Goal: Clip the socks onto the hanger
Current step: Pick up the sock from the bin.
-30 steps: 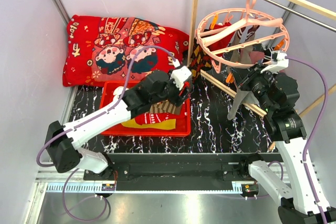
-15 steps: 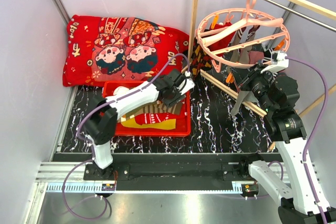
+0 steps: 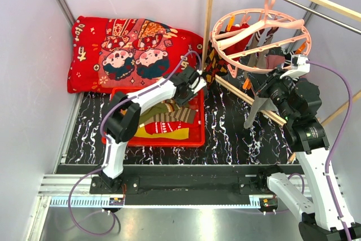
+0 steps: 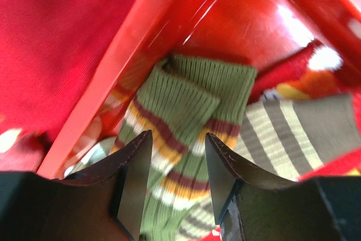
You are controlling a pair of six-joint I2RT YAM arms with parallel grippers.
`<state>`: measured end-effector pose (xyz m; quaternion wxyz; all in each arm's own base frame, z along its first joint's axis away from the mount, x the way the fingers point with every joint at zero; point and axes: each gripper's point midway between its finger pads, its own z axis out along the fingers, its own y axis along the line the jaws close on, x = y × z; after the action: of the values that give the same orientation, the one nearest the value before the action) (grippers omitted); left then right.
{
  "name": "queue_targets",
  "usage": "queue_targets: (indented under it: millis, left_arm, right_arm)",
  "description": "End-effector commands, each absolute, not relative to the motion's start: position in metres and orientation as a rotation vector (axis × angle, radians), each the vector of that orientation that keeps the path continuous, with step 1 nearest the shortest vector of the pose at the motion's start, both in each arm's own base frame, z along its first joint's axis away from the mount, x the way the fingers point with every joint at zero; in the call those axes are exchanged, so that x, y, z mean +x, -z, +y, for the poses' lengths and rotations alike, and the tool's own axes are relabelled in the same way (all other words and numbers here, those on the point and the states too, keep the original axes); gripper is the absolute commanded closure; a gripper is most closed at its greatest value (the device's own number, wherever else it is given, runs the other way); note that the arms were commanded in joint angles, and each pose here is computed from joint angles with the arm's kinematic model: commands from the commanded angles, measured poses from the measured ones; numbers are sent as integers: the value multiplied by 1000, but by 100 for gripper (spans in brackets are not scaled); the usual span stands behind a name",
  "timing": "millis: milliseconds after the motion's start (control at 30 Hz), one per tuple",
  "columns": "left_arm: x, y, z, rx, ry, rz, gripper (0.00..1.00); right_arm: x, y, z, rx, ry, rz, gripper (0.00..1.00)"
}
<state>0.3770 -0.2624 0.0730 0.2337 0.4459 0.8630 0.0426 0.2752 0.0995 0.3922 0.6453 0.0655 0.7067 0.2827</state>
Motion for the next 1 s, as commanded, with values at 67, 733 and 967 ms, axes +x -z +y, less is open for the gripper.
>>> queue_targets:
  millis: [67,733,967]
  left_arm:
    - [390,-54,-268,1226,-100,2401,55]
    - [378,-137,-260,1023,37,2312,100]
    - [367,-176,-253,955,95,2226,100]
  right_arm:
    - [277,-403,97,142,-629,1565,90]
    - [276,-405,98,138,-635,1561,91]
    - [275,-406,99,139,-646,1557,91]
